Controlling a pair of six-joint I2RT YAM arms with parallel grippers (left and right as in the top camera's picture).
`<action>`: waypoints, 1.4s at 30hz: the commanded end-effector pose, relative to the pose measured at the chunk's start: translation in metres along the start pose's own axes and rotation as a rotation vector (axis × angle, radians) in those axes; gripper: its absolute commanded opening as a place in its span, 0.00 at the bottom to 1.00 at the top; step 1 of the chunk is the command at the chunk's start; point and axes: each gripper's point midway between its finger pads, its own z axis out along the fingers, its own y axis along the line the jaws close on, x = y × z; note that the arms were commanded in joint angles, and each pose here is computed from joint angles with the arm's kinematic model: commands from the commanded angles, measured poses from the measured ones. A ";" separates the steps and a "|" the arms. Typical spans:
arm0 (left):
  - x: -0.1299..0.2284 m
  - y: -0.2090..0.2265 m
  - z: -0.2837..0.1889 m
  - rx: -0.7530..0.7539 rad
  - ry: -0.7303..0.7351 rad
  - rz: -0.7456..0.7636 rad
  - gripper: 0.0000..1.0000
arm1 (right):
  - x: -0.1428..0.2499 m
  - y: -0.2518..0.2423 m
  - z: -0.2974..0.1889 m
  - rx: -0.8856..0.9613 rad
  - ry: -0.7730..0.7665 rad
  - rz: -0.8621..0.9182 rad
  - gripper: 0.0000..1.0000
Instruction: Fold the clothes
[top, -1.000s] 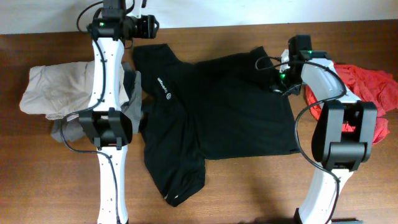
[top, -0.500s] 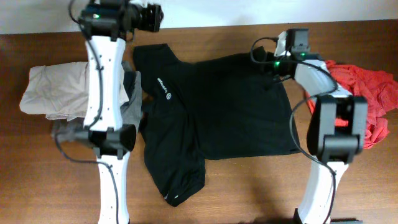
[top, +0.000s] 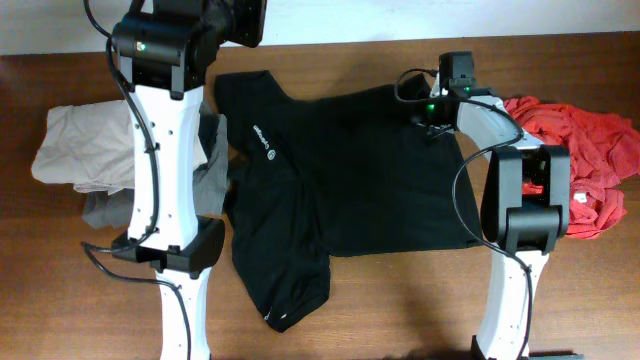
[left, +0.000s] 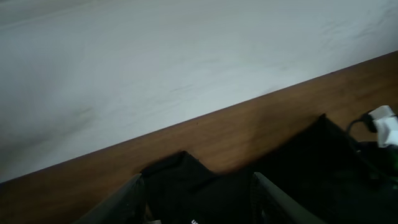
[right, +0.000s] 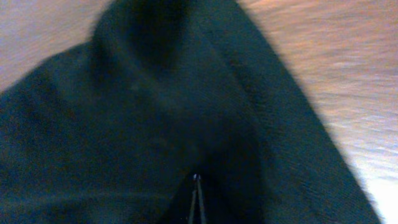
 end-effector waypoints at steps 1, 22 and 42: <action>0.004 0.002 0.005 -0.020 0.017 0.018 0.54 | 0.029 -0.102 0.015 0.382 0.055 0.063 0.04; -0.004 0.012 -0.025 -0.083 -0.005 0.051 0.59 | -0.053 -0.037 -0.089 -0.063 0.021 -0.065 0.27; 0.012 0.026 -0.220 -0.184 -0.074 0.026 0.80 | -0.002 0.007 -0.418 -0.050 -0.179 -0.199 0.65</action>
